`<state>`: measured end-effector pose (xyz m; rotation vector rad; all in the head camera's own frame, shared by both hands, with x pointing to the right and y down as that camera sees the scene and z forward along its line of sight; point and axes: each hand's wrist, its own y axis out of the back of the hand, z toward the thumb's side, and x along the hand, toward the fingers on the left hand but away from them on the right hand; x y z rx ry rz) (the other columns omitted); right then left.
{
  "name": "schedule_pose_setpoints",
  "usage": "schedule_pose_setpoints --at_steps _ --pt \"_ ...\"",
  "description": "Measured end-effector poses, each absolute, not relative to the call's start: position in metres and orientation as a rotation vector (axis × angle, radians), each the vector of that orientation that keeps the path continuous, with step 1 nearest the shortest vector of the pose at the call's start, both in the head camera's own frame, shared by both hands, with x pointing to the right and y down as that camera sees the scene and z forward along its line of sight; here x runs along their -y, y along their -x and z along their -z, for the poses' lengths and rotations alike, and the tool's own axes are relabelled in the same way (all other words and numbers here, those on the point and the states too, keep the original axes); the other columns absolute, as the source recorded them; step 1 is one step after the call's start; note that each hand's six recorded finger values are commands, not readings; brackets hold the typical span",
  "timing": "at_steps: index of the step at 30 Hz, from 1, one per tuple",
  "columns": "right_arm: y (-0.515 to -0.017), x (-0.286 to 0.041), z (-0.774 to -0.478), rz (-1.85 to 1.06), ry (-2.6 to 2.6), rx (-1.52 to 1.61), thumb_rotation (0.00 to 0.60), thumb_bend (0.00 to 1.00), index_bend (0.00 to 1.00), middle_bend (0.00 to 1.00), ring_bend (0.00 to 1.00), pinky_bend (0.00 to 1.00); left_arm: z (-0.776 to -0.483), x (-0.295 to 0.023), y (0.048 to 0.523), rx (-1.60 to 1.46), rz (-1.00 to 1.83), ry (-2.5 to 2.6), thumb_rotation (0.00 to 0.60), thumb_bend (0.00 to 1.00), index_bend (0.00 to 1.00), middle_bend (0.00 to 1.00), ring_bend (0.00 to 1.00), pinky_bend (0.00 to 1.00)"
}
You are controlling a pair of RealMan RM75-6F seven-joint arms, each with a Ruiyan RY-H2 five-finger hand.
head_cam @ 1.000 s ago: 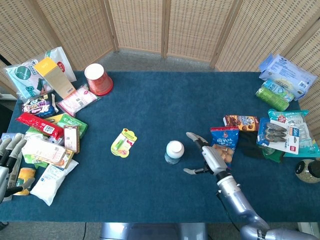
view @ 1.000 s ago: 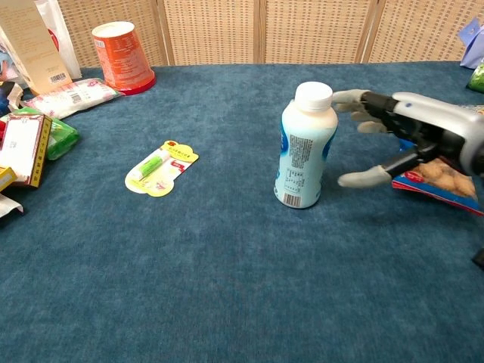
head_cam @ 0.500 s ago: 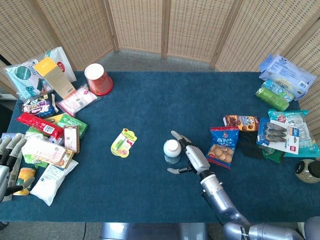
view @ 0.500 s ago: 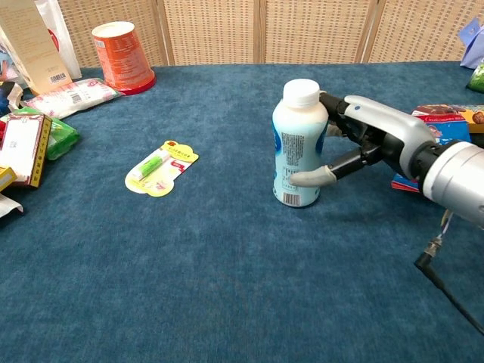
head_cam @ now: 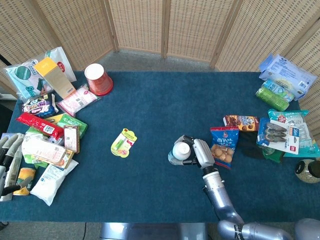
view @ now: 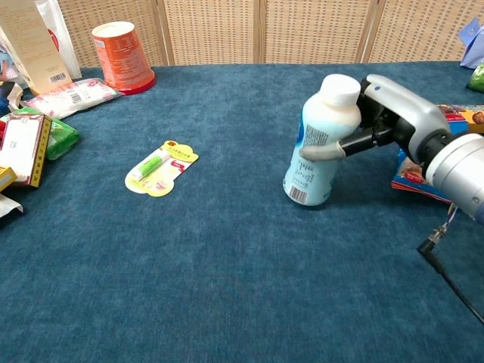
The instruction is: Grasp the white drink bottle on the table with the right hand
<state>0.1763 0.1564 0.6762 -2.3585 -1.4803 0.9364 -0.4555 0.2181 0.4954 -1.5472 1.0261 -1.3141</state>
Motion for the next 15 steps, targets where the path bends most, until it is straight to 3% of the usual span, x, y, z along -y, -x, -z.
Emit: schedule_pose_setpoints --at_steps 7,15 --pt "-0.165 -0.141 -0.635 -0.822 2.334 1.469 0.600 0.04 0.53 0.75 0.45 0.56 -0.493 -0.219 0.454 -1.028 1.301 1.552 0.600 0.00 0.00 0.00 0.00 0.00" --pt "-0.142 -0.106 -0.559 -0.672 2.238 1.443 0.600 0.04 0.53 0.75 0.45 0.56 -0.491 -0.221 0.452 -1.027 1.290 1.556 0.600 0.00 0.00 0.00 0.00 0.00"
